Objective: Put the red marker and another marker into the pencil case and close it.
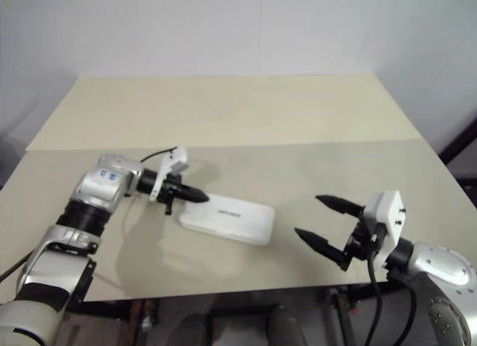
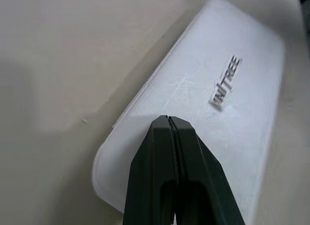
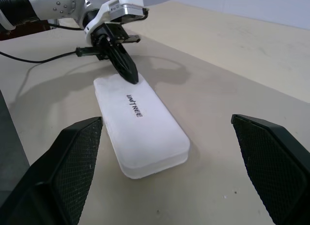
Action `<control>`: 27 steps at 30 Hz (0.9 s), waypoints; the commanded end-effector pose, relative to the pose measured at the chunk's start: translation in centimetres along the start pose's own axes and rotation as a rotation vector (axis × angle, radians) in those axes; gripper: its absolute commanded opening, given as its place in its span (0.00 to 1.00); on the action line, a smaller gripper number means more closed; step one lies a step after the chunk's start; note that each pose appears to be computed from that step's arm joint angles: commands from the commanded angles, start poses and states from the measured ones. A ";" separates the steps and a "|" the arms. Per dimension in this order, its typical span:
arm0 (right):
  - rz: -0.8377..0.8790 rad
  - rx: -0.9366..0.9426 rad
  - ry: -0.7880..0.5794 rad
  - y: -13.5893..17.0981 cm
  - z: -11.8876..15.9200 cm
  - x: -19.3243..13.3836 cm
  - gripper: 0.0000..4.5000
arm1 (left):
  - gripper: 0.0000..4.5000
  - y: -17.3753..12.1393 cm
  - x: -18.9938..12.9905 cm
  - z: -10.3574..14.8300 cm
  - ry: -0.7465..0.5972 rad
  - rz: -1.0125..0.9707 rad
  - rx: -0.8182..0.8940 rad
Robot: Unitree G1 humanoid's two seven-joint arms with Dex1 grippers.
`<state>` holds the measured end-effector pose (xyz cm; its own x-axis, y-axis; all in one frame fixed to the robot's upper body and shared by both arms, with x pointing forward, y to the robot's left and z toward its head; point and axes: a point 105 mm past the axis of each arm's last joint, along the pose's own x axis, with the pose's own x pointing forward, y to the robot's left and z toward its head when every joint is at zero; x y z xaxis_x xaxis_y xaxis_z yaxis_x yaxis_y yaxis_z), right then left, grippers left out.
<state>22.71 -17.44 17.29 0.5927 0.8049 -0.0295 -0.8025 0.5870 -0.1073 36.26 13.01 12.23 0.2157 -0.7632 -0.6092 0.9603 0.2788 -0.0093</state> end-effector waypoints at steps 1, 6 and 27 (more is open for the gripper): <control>0.005 -0.029 -0.017 -0.1 0.5 0.3 1.00 | 0.01 0.3 0.9 -5.4 0.187 0.075 -0.043; 0.014 -0.031 -0.012 -0.1 0.5 0.4 1.00 | 0.01 -0.1 1.0 -2.0 -0.020 0.107 -0.095; 0.057 -0.041 0.020 -2.0 -0.1 0.7 1.00 | 0.09 -5.6 -7.6 8.9 -0.817 0.470 0.233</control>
<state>24.74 -18.11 16.52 0.5624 0.8241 -0.0677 -0.8258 0.5556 -0.0967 31.50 11.41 21.38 0.5687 -0.8173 0.0925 0.7869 0.5734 0.2282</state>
